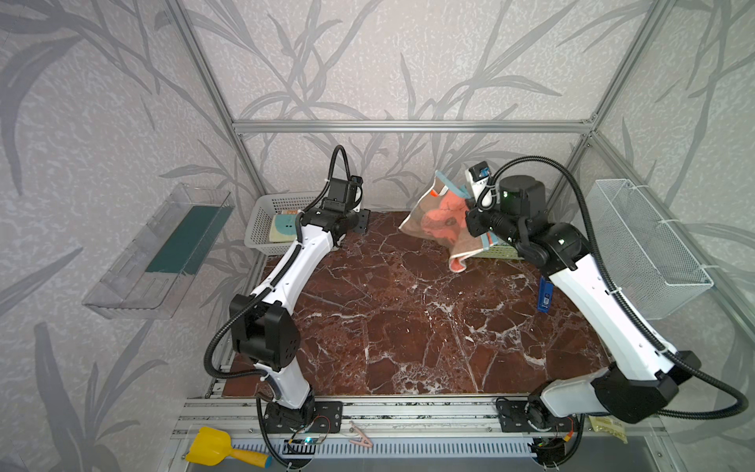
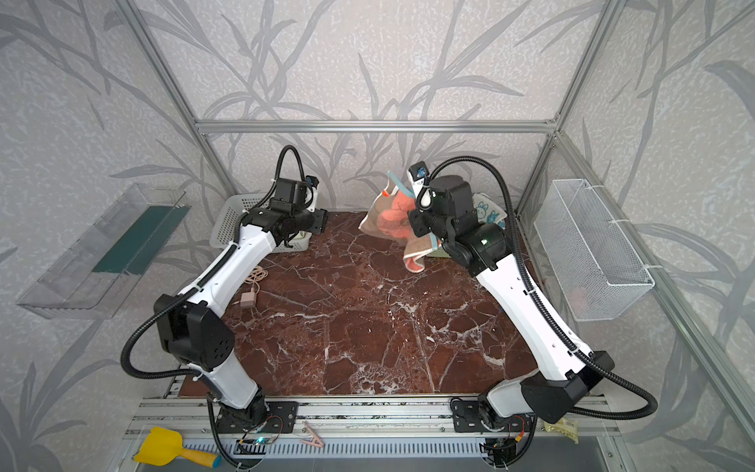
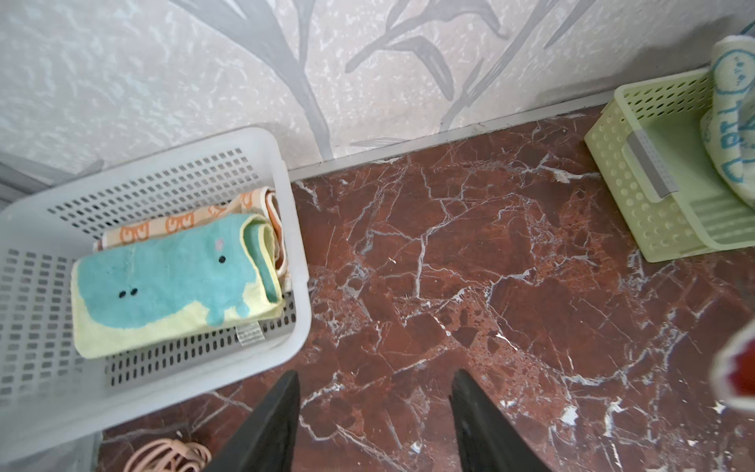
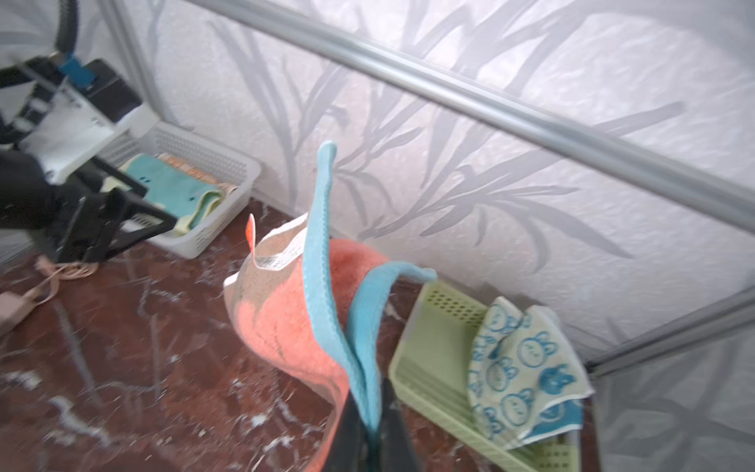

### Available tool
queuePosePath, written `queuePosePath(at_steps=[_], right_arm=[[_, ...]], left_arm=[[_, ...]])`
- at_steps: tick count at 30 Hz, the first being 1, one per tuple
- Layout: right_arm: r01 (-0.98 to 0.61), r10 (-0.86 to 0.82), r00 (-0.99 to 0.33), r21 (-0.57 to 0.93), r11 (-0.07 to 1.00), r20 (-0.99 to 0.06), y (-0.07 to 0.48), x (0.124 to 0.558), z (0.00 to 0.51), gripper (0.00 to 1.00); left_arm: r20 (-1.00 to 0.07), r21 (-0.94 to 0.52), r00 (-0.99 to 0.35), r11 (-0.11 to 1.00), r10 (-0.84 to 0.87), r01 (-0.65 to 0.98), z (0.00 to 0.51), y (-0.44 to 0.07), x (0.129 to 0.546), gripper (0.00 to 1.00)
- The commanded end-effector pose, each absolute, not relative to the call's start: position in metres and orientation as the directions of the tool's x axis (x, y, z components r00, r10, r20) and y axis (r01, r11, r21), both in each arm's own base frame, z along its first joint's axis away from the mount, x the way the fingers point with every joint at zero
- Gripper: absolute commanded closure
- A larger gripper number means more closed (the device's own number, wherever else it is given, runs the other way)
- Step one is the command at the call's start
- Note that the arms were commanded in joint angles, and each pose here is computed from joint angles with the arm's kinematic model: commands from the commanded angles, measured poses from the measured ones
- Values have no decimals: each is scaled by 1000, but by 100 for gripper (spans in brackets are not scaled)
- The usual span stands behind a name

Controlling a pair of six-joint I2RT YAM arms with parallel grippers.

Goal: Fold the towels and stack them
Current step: 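Carry the red-and-brown towel to the table center and lay it down with the right gripper, then grasp the red-and-brown towel's edges with both grippers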

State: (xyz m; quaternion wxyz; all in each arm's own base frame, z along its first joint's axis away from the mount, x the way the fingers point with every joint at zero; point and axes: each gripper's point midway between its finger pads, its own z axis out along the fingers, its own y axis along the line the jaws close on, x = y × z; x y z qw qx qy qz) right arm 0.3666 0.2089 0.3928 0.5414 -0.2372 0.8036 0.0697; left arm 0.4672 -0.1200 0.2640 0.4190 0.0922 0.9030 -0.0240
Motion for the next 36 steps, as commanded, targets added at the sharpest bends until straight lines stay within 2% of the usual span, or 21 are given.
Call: queuePosePath(at_steps=[1, 2, 3, 6, 9, 11, 14, 17, 23, 27, 30, 36], right_arm=[[-635, -317, -507, 99, 766, -801, 261, 338, 290, 62], [-666, -328, -553, 170, 727, -766, 275, 323, 266, 52], [-684, -347, -583, 213, 698, -734, 285, 308, 247, 48], [-701, -392, -615, 246, 670, -684, 290, 277, 211, 45], [-651, -364, -633, 216, 727, -683, 267, 273, 204, 44], [-574, -312, -664, 196, 795, -679, 244, 280, 199, 44], [-424, -191, -763, 255, 869, -618, 212, 290, 174, 46], [-341, -123, -826, 314, 886, -550, 203, 293, 143, 47], [-289, -150, -906, 318, 903, -396, 204, 286, 94, 47], [-267, -153, -917, 280, 922, -369, 196, 287, 70, 47], [-238, -142, -931, 263, 935, -336, 186, 288, 55, 49], [-212, -141, -952, 252, 944, -272, 179, 284, 31, 51]], left_arm=[[-765, -75, -643, 984, 46, 159, 253, -123, 456, 40], [-744, -96, -667, 982, 36, 161, 243, -125, 450, 40], [-722, -119, -691, 979, 27, 163, 234, -128, 444, 40], [-661, -178, -749, 960, 45, 214, 210, -138, 422, 40], [-598, -248, -801, 946, 20, 209, 185, -147, 399, 42], [-572, -288, -820, 932, 17, 220, 169, -159, 384, 43], [-536, -310, -843, 916, 54, 256, 146, -184, 360, 44], [-506, -330, -856, 892, 111, 310, 127, -215, 343, 45], [-442, -316, -883, 894, 156, 316, 105, -235, 342, 45], [-446, -319, -880, 890, 162, 325, 100, -243, 354, 45], [-433, -344, -880, 867, 194, 361, 99, -258, 357, 52], [-390, -286, -873, 862, 294, 419, 76, -274, 340, 53]])
